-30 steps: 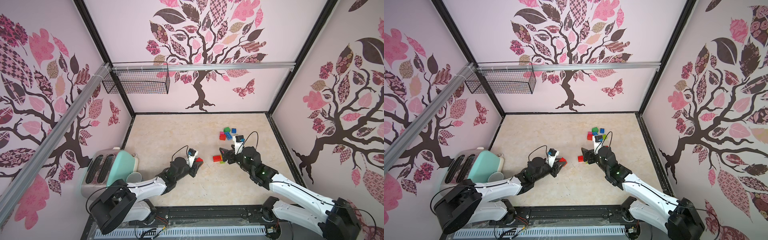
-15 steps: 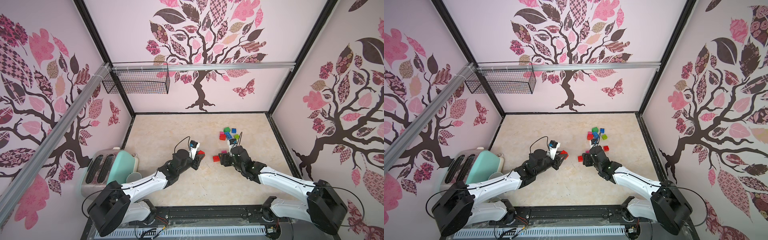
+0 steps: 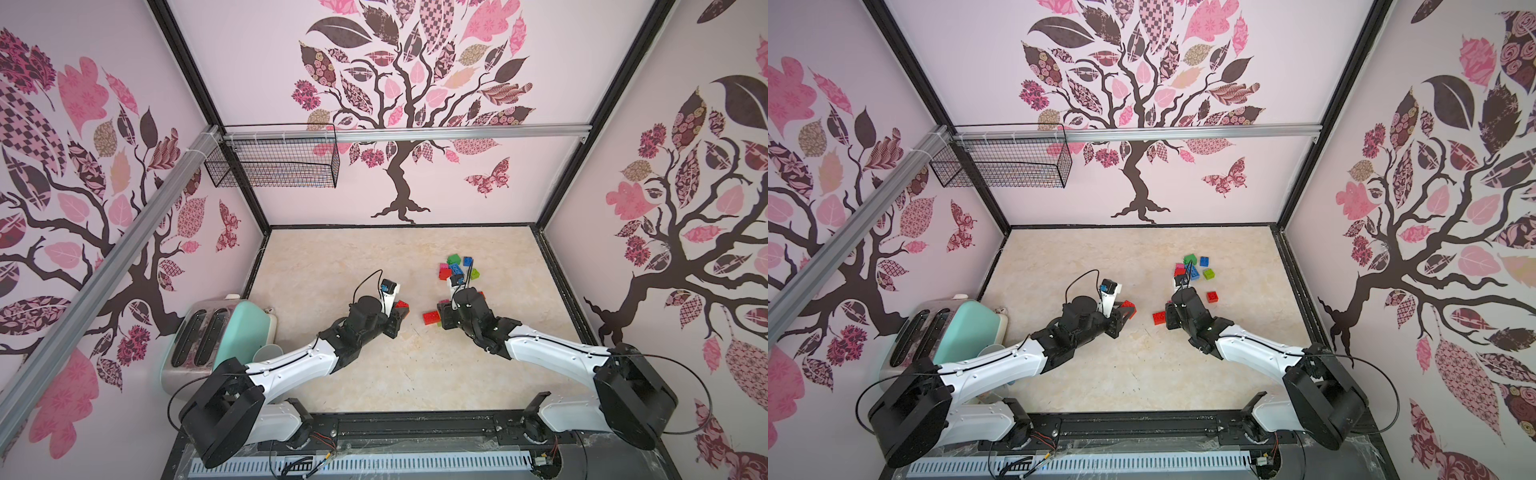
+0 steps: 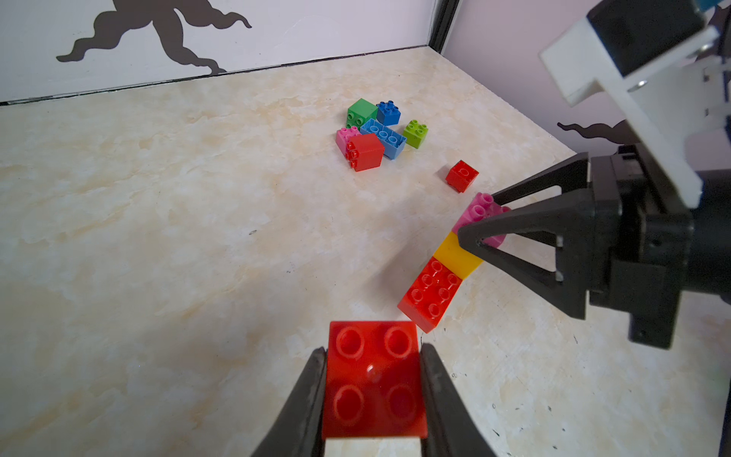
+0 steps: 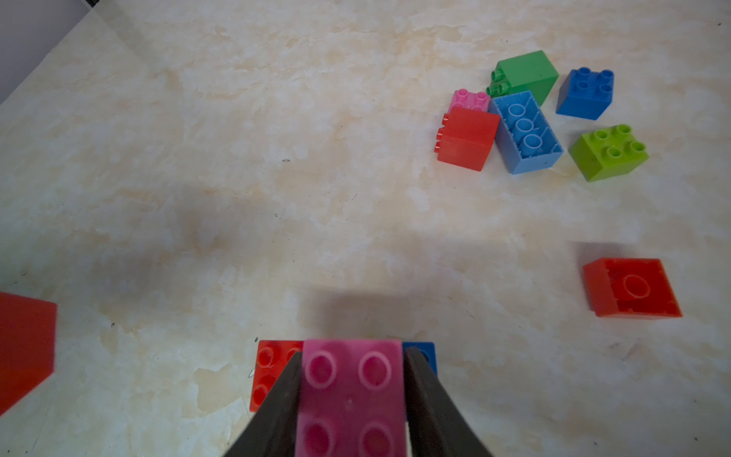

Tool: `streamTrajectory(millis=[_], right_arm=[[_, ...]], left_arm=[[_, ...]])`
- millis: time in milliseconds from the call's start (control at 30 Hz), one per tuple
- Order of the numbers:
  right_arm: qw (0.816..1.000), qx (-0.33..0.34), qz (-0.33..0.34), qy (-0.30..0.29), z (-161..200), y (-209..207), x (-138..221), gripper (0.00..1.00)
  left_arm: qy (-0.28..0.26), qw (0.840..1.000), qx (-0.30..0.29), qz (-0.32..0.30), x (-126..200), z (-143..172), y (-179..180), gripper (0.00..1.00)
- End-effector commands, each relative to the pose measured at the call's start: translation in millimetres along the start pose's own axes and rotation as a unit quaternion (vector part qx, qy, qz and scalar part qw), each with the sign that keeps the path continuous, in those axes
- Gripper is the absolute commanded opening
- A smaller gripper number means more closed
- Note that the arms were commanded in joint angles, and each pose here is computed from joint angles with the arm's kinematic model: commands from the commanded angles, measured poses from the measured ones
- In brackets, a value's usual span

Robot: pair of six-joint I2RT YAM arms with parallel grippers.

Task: Assemble the number 4 with lego
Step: Assemble the lego brick with the lego brick.

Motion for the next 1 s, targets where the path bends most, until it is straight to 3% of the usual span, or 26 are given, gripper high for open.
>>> streamTrajectory(millis=[0,333,633,867,967], right_arm=[[0.999,0.021,0.001,0.024,10.3,1.7,-6.1,0.44],[0.999,0.026,0.0,0.027,11.7,2.9,-11.7,0.45],[0.997,0.053,-0.01,0.056,30.8,4.4,-13.1,0.31],[0.988,0.118,-0.008,0.098,51.4,13.5,-8.0,0.29],[0.987,0.114,-0.011,0.114,60.1,15.6,-7.9,0.25]], left_arm=[[-0.026,1.0,0.004,0.007,-0.3,-25.6,-6.0,0.0],[-0.017,1.0,-0.001,0.024,-0.9,-24.8,-11.6,0.0],[-0.026,0.997,-0.046,0.053,2.8,-27.9,-20.8,0.0],[-0.035,0.994,-0.072,0.076,4.1,-28.0,-27.5,0.0],[-0.025,0.994,-0.076,0.072,1.5,-24.8,-26.3,0.0]])
Point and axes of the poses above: each gripper's point midway between its finger pads, its own x axis back along the fingers, its own y axis along the line the jaws close on, z = x × y, the point moved 2 cm from there along x, back along the fingers, and after that the axes turned 4 degrees about x, right-handed, at the moved point
